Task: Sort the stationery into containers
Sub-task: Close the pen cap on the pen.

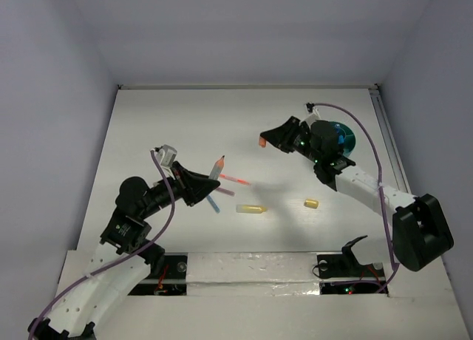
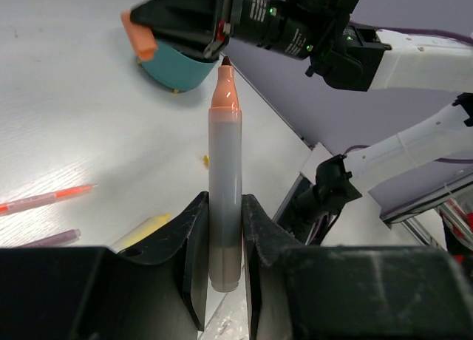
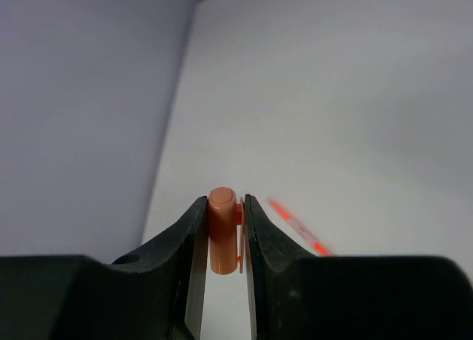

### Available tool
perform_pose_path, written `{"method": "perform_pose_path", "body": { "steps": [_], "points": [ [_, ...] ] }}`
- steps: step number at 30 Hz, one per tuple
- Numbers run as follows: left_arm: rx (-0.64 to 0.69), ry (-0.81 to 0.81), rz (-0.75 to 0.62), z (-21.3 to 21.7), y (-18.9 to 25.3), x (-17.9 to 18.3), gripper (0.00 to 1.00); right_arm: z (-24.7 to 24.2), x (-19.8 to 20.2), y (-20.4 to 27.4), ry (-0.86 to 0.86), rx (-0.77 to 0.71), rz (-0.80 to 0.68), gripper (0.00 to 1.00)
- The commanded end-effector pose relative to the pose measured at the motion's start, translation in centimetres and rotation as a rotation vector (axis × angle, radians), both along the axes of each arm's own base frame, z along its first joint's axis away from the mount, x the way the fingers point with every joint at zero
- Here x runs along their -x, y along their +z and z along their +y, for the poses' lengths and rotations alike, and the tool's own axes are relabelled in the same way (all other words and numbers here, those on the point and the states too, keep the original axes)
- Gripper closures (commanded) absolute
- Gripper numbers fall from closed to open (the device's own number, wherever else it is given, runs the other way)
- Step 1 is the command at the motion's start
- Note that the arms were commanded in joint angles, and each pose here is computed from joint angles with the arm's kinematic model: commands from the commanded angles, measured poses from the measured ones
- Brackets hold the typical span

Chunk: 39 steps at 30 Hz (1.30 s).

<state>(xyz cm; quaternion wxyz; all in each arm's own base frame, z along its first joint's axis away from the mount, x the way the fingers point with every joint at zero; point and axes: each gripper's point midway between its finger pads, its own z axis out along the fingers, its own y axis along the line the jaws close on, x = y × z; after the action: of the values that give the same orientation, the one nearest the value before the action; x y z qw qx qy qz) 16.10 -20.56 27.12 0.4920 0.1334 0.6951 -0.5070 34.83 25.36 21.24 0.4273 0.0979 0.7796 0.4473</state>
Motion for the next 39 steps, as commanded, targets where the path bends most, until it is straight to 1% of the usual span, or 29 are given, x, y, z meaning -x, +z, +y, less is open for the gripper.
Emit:
{"method": "perform_pose_path", "body": {
  "steps": [1,2,3,4,5,6,7,8,9,11,13,14,17,18,19,21,24,26,30,31,39],
  "points": [
    [0.087,-0.07,-0.068,-1.0,3.2,0.3,1.0,3.2,1.1,11.1,0.194,-0.192,-0.39,1.0],
    [0.084,-0.073,-0.046,-1.3,3.0,-0.3,1.0,3.4,1.2,12.3,0.208,-0.215,-0.427,1.0],
    [0.096,-0.077,-0.068,-1.5,4.2,-0.5,1.0,3.9,1.5,12.7,0.248,-0.225,-0.451,1.0],
    [0.098,-0.088,-0.062,-1.8,4.4,-0.8,1.0,4.0,1.9,14.3,0.262,-0.251,-0.513,1.0],
    [0.092,-0.11,-0.033,-2.4,4.1,-1.2,1.0,3.9,2.2,14.6,0.266,-0.266,-0.536,1.0],
    [0.118,-0.136,0.0,-2.8,4.5,-1.1,1.0,4.0,2.8,15.0,0.275,-0.293,-0.555,1.0],
    [0.156,-0.156,-0.025,-3.0,5.5,-1.2,1.0,3.5,3.6,16.7,0.27,-0.33,-0.637,1.0],
    [0.167,-0.211,0.008,-3.6,5.1,-1.0,1.0,3.1,3.5,17.0,0.242,-0.346,-0.652,1.0],
    [0.21,-0.224,0.014,-3.6,6.0,-1.2,1.0,2.9,3.6,17.0,0.236,-0.355,-0.66,1.0],
    [0.216,-0.233,0.046,-3.8,5.6,-2.2,1.0,2.8,3.9,17.9,0.239,-0.369,-0.701,1.0],
    [0.212,-0.225,0.038,-3.8,5.8,-3.0,1.0,2.9,4.1,18.6,0.252,-0.386,-0.725,1.0],
    [0.198,-0.214,0.047,-3.9,5.4,-3.9,1.0,3.0,3.9,18.4,0.25,-0.387,-0.72,1.0],
    [0.183,-0.213,0.053,-4.0,4.9,-4.7,1.0,2.8,3.9,18.4,0.243,-0.405,-0.721,1.0],
    [0.185,-0.208,0.062,-3.8,4.4,-5.0,1.0,2.7,4.0,18.4,0.237,-0.421,-0.717,1.0],
    [0.2,-0.206,0.041,-3.5,4.7,-5.1,1.0,2.5,4.2,18.4,0.235,-0.437,-0.732,1.0],
    [0.235,-0.228,0.043,-3.3,4.6,-4.7,1.0,2.6,4.2,18.0,0.236,-0.455,-0.722,1.0],
    [0.249,-0.237,0.038,-3.0,5.0,-4.6,1.0,3.0,4.3,18.1,0.255,-0.49,-0.723,1.0],
    [0.254,-0.239,0.027,-3.0,5.5,-4.5,1.0,3.2,4.7,18.8,0.263,-0.517,-0.754,1.0],
    [0.274,-0.253,0.019,-2.9,5.9,-4.0,1.0,4.2,4.9,19.2,0.264,-0.549,-0.755,1.0],
    [0.28,-0.257,0.028,-2.9,5.8,-3.9,1.0,4.9,5.5,19.2,0.281,-0.565,-0.758,1.0],
    [0.3,-0.279,0.05,-2.8,5.1,-3.5,1.0,5.7,5.4,19.8,0.225,-0.619,-0.774,1.0]
  ]
}}
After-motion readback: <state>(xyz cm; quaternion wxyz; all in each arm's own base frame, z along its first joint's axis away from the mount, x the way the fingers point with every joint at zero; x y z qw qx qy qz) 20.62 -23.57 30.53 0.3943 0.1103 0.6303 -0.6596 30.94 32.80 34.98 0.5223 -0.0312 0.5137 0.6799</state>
